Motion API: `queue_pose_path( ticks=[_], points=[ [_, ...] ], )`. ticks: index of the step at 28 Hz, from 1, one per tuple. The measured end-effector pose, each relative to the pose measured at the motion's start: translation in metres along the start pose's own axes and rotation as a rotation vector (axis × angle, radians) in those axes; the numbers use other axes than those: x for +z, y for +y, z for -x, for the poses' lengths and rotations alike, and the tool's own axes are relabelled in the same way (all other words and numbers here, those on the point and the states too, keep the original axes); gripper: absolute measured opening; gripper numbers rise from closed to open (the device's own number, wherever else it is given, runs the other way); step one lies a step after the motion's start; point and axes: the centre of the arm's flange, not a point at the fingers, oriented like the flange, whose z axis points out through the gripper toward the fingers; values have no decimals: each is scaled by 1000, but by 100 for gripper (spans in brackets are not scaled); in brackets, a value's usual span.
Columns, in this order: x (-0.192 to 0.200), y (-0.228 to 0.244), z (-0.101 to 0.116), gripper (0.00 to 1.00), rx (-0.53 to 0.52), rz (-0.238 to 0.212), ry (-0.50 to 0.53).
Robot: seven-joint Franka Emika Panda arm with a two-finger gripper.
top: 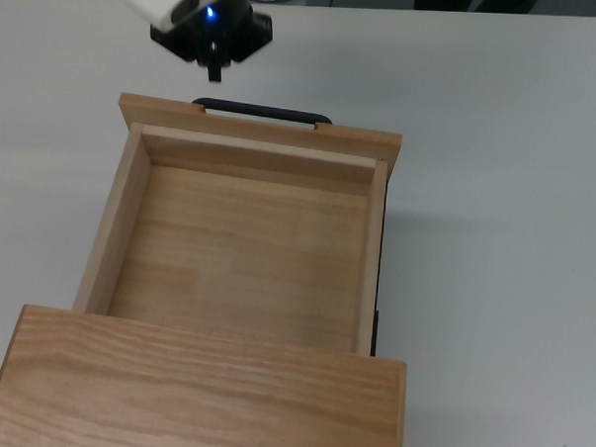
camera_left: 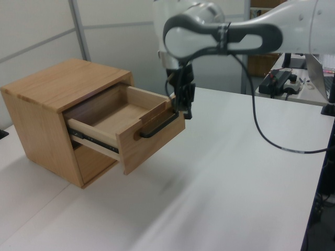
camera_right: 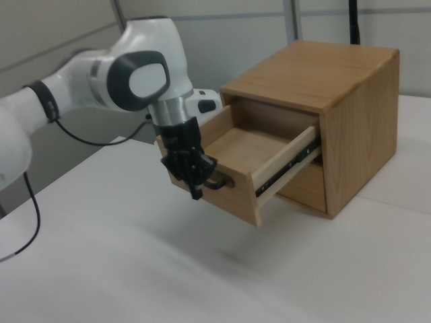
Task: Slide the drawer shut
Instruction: 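Push the drawer front with the gripper into the wooden cabinet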
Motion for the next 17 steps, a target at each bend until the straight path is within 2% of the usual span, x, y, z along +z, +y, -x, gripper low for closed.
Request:
queue_pose_path(
  ticks=[6, 17],
  points=[
    [22, -4, -28, 1, 67, 30, 60],
    [20, -4, -52, 1, 160, 32, 224]
  ],
)
